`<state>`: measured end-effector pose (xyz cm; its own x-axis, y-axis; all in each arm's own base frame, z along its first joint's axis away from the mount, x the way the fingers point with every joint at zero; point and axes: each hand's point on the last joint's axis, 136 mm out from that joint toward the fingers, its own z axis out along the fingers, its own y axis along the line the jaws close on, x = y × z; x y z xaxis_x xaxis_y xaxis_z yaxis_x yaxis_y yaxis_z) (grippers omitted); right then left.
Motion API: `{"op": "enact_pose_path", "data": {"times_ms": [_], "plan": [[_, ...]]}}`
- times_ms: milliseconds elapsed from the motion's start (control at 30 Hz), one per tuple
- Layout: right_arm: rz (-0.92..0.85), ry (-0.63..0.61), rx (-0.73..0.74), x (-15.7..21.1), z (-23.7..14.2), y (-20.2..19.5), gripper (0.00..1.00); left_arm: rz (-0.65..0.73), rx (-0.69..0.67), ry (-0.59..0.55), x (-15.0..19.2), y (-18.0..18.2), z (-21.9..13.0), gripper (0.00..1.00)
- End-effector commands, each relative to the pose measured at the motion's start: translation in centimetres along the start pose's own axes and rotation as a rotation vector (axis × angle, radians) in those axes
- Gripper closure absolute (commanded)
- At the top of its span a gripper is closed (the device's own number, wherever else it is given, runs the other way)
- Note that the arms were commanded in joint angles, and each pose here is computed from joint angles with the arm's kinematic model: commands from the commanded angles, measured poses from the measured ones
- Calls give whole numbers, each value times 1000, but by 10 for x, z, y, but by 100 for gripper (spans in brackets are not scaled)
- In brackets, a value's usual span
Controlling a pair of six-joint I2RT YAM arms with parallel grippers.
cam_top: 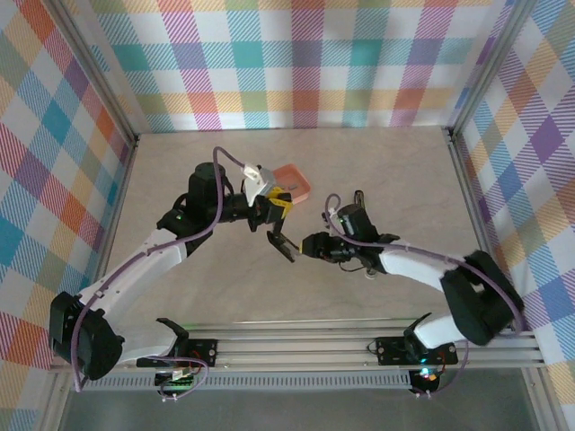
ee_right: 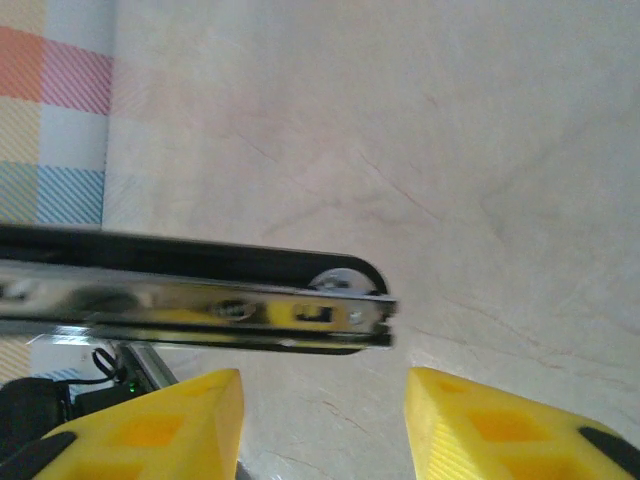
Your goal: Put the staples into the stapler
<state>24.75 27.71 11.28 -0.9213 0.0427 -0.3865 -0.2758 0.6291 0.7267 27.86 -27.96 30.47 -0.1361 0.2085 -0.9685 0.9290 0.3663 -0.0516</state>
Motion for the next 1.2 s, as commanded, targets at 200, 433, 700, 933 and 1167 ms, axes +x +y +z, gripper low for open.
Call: {"op": "enact_pose_path", "data": {"times_ms": [200, 433, 700, 933, 1167], "plan": [[-734, -204, -84, -24, -51, 57, 37, 46, 59, -139, -47, -13, -13, 100], [-1008, -250, -246, -37, -53, 103, 32, 27, 149, -211, -62, -24, -12, 100], [-1045, -265, -415, -46, -48, 135, 31, -3, 206, -257, -70, -29, -11, 100], [-1016, -232, -504, -42, -48, 146, 77, -22, 181, -277, -72, -25, -11, 100], [-645, -176, -8, -62, -44, 67, 100, -196, -221, -184, -44, 36, -20, 28]]}}
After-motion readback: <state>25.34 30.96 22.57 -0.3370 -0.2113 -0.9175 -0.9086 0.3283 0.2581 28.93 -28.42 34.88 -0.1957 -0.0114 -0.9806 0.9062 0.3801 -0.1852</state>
